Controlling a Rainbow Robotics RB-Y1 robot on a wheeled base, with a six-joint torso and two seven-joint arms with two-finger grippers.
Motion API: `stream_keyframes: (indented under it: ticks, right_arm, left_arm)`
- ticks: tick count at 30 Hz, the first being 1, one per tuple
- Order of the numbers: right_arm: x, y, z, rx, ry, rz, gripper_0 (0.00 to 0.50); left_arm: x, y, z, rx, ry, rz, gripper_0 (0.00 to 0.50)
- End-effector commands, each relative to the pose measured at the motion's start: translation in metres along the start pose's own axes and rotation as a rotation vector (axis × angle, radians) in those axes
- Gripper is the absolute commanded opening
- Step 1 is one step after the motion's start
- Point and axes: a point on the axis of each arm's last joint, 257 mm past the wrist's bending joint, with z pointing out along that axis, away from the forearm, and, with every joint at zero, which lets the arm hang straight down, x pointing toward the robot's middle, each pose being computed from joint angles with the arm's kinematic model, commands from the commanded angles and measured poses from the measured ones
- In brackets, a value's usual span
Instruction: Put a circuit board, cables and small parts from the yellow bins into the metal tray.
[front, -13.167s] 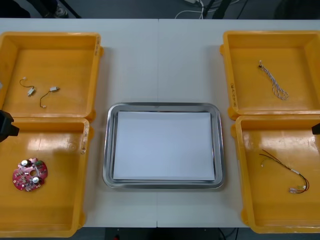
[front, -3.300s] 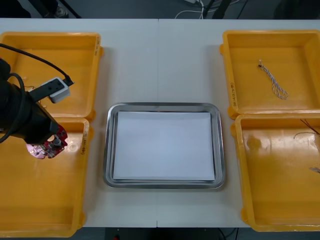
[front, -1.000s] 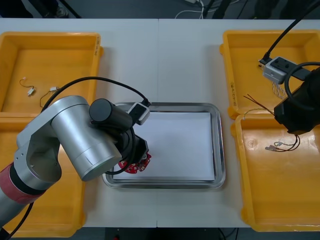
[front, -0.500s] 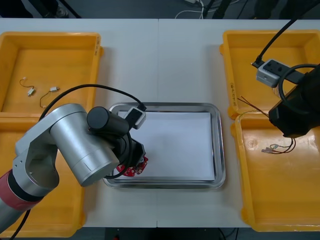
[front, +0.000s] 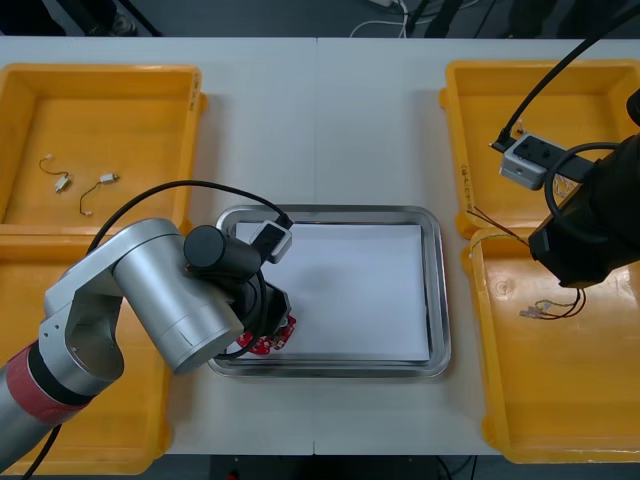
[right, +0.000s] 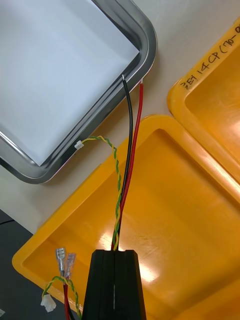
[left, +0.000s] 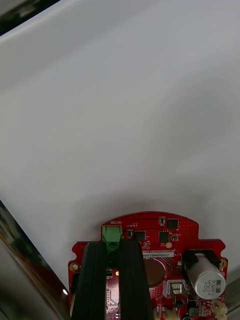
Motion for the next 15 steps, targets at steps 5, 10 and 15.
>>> stream_keyframes:
  ticks: [5, 10, 15]
  right_arm:
    - [-0.0134, 0.0083, -0.0055, 0.022, -0.025, -0.037, 0.000]
    - [-0.0140, 0.0108, -0.0040, 0.017, -0.025, -0.041, 0.000]
    - [-0.0150, 0.0114, -0.0033, 0.017, -0.027, -0.043, 0.000]
  left_arm:
    - [0.0078, 0.0036, 0.0006, -0.007, 0.004, -0.009, 0.000]
    - [0.0081, 0.0043, 0.0007, -0.008, 0.005, -0.013, 0.022]
    - [0.0078, 0.0055, 0.0007, -0.012, 0.002, -0.022, 0.388]
